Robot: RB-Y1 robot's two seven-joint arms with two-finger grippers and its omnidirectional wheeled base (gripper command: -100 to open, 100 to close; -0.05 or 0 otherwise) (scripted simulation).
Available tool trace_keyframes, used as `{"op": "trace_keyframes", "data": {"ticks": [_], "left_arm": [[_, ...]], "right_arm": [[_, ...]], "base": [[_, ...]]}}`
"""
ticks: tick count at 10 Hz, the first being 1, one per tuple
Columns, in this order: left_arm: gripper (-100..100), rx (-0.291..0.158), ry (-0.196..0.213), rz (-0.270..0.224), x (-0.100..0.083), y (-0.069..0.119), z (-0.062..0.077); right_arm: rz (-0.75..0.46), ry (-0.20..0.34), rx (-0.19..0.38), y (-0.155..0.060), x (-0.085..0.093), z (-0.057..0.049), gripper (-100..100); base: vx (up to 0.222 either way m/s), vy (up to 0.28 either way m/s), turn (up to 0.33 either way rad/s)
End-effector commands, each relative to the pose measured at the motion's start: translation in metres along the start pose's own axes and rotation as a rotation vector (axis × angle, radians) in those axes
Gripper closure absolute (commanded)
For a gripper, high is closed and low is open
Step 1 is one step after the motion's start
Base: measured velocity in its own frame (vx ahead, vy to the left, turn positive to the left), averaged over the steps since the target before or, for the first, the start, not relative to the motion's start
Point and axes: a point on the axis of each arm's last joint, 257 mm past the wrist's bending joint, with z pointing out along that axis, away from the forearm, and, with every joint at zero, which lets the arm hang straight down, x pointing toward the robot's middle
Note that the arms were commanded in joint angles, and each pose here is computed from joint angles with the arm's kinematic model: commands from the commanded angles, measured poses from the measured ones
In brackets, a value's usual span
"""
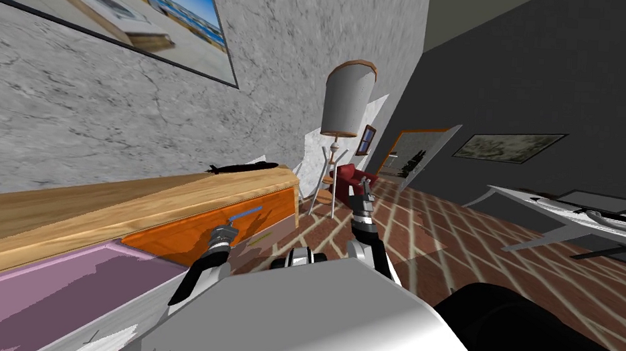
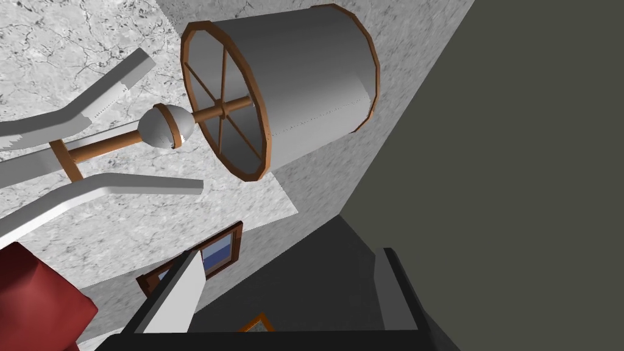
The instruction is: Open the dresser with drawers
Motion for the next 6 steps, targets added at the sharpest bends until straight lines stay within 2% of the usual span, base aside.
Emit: {"op": "trace_keyframes", "data": {"ticks": [1,3,4,6], "left_arm": [[100,-0.002,0.001,0.004,0.000,-0.003,-0.004],[100,-0.002,0.002,0.004,-0.001,-0.003,-0.005],[-100,0.004,0.014,0.034,-0.004,-0.013,-0.001],[-100,0.011,0.024,0.059,-0.007,-0.025,0.003]], "right_arm": [[0.000,0.000,0.000,0.000,0.000,0.000,0],[0.000,0.000,0.000,0.000,0.000,0.000,0],[0.000,0.000,0.000,0.000,0.000,0.000,0],[0.000,0.000,0.000,0.000,0.000,0.000,0]], "base": [[-0.189,-0.106,0.010],[-0.113,-0.100,0.007],[-0.005,-0.010,-0.001],[0.048,0.021,0.001]]}}
